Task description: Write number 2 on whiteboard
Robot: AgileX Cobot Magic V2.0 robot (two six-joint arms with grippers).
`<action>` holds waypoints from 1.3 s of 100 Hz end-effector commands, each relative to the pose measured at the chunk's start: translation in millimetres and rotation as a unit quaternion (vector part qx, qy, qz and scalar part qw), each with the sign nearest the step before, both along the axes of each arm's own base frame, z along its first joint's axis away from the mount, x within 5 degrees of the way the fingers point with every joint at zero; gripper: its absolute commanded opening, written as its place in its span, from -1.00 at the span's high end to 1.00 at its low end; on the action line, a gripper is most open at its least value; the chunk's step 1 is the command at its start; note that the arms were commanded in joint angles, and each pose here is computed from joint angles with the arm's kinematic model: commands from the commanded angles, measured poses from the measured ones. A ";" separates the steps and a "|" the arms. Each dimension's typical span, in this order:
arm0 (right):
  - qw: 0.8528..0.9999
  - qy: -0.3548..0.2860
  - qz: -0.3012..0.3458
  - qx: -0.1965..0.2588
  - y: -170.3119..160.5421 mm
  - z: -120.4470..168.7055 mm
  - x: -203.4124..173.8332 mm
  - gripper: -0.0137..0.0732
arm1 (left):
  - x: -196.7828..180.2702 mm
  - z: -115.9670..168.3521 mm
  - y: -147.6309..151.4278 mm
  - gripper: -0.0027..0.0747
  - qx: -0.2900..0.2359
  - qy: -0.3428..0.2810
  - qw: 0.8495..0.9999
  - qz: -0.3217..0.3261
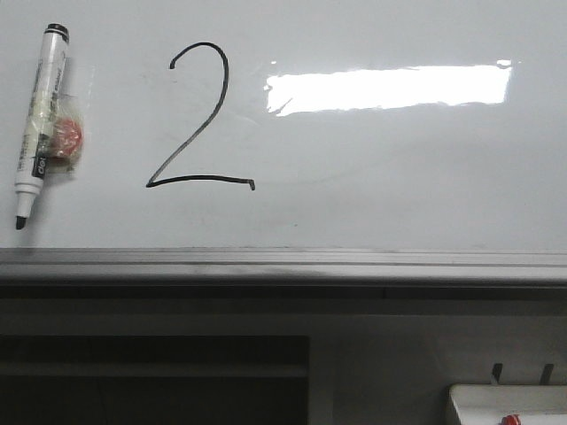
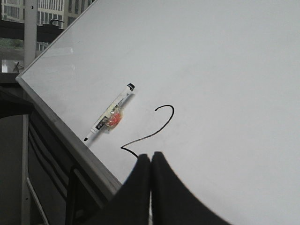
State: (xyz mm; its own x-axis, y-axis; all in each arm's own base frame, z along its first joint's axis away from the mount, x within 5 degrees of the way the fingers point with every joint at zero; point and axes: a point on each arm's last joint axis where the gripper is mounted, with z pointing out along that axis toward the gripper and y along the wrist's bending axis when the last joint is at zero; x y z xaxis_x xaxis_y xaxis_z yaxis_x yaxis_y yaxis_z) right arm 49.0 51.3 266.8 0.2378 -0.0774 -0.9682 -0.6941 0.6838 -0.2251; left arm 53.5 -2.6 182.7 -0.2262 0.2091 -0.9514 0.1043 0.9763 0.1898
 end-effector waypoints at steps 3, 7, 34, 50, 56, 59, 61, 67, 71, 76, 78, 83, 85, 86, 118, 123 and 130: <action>0.999 -0.024 -0.022 0.022 -3.2 12.7 2.2 0.81 | -0.4 1.8 0.1 0.98 -0.006 -0.030 1.000 0.002; 0.999 -0.024 -0.022 0.022 -3.2 12.7 2.2 0.81 | -0.4 1.8 0.1 0.98 -0.006 -0.030 1.000 0.002; 0.999 -0.024 -0.022 0.022 -3.2 12.7 2.2 0.81 | -0.4 1.8 0.1 0.98 -0.006 -0.030 1.000 0.002; 0.999 -0.024 -0.022 0.022 -3.2 12.7 2.2 0.81 | -0.4 1.8 0.1 0.98 -0.006 -0.030 1.000 0.002; 0.999 -0.024 -0.022 0.022 -3.2 12.7 2.2 0.81 | -0.4 1.8 0.1 0.98 -0.006 -0.030 1.000 0.002; 0.999 -0.024 -0.022 0.022 -3.2 12.7 2.2 0.81 | -0.4 1.8 0.1 0.98 -0.006 -0.030 1.000 0.002; 0.999 -0.024 -0.022 0.022 -3.2 12.7 2.2 0.81 | -0.4 1.8 0.1 0.98 -0.006 -0.030 1.000 0.002; 0.999 -0.024 -0.022 0.022 -3.2 12.7 2.2 0.81 | -0.4 1.8 0.1 0.98 -0.006 -0.030 1.000 0.002; 0.999 -0.024 -0.023 0.023 -3.3 12.8 2.3 0.81 | -0.4 1.8 0.1 0.98 -0.006 -0.030 1.000 0.002; 0.999 -0.026 -0.025 0.025 -3.7 13.3 2.5 0.81 | -0.4 1.8 0.1 0.98 -0.006 -0.030 1.000 0.002; 0.999 -0.026 -0.025 0.025 -3.7 13.3 2.5 0.81 | -0.4 1.8 0.1 0.98 -0.006 -0.030 1.000 0.002; 0.999 -0.026 -0.025 0.025 -3.8 13.4 2.5 0.81 | -0.4 1.8 0.1 0.98 -0.006 -0.030 1.000 0.002; 0.999 -0.026 -0.025 0.025 -3.8 13.4 2.5 0.81 | -0.4 1.8 0.1 0.98 -0.006 -0.030 1.000 0.002; 0.999 -0.026 -0.025 0.025 -3.7 13.3 2.5 0.81 | -0.4 1.8 0.1 0.98 -0.006 -0.030 1.000 0.002; 0.996 -0.010 -0.015 0.085 -4.4 19.0 1.5 0.81 | -0.4 1.8 0.1 0.98 -0.006 -0.030 1.000 0.002; 0.997 -0.024 -0.010 0.079 -3.5 20.1 0.1 0.81 | -0.4 1.8 0.1 0.98 -0.006 -0.030 1.000 0.002; 0.996 -0.017 -0.009 0.090 -3.3 20.5 -0.2 0.81 | -0.4 1.8 0.1 0.98 -0.006 -0.030 1.000 0.002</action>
